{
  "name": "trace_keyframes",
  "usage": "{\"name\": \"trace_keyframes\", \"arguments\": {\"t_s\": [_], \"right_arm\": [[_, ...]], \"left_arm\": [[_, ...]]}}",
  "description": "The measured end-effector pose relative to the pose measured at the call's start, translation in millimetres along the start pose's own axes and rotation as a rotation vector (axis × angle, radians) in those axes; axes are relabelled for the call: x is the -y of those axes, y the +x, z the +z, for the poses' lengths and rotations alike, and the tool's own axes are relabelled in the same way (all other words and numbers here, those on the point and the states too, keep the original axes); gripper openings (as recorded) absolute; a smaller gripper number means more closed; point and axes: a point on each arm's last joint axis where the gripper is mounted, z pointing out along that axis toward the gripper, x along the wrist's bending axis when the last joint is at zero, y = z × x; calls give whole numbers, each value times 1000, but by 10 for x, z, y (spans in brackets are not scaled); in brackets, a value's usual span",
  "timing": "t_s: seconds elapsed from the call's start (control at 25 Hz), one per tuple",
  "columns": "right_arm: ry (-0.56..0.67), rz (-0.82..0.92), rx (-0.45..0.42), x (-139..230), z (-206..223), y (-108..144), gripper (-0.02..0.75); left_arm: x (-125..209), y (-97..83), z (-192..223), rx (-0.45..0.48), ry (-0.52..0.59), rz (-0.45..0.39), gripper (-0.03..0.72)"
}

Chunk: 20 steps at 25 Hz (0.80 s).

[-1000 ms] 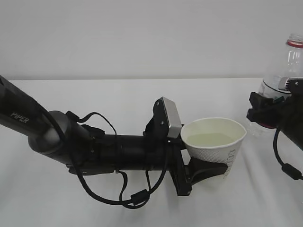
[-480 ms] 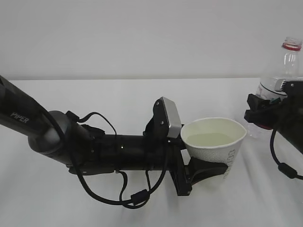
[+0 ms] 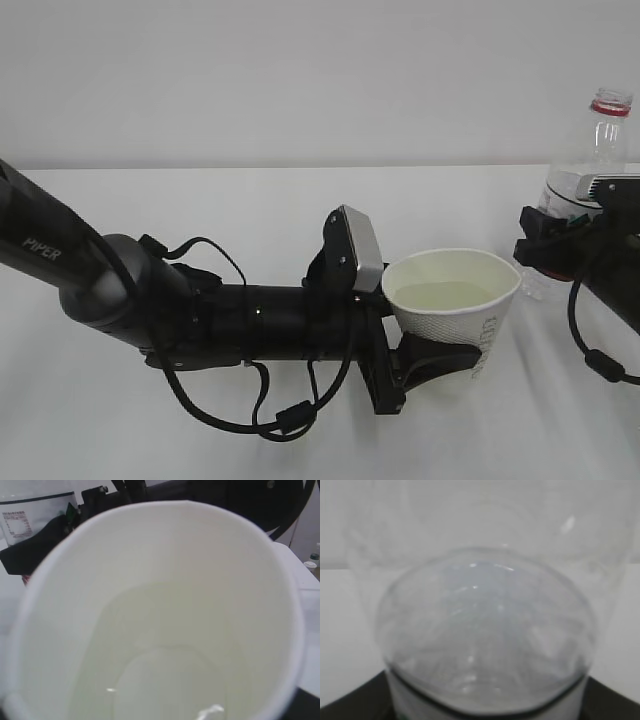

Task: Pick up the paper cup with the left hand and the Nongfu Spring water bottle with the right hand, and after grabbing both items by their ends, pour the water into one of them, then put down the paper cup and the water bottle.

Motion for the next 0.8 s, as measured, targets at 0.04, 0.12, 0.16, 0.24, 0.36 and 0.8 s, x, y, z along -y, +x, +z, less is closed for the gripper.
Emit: {"name": "trace_keyframes", "arguments": {"t_s": [0.04,0.12,0.16,0.24,0.36,0.8], "right_arm": [[0,0,0,0,0,0,429],[0,0,0,0,0,0,433],[0,0,0,0,0,0,435],[0,0,0,0,0,0,440],[0,-1,-2,0,0,2,454],[0,-6,-3,0,0,3,496]], "left_arm": [[0,0,0,0,0,0,491],[0,0,0,0,0,0,491],[0,0,0,0,0,0,491],[0,0,0,0,0,0,491],[0,0,0,0,0,0,491],[-2,-1,0,1,-2,0,491]]}}
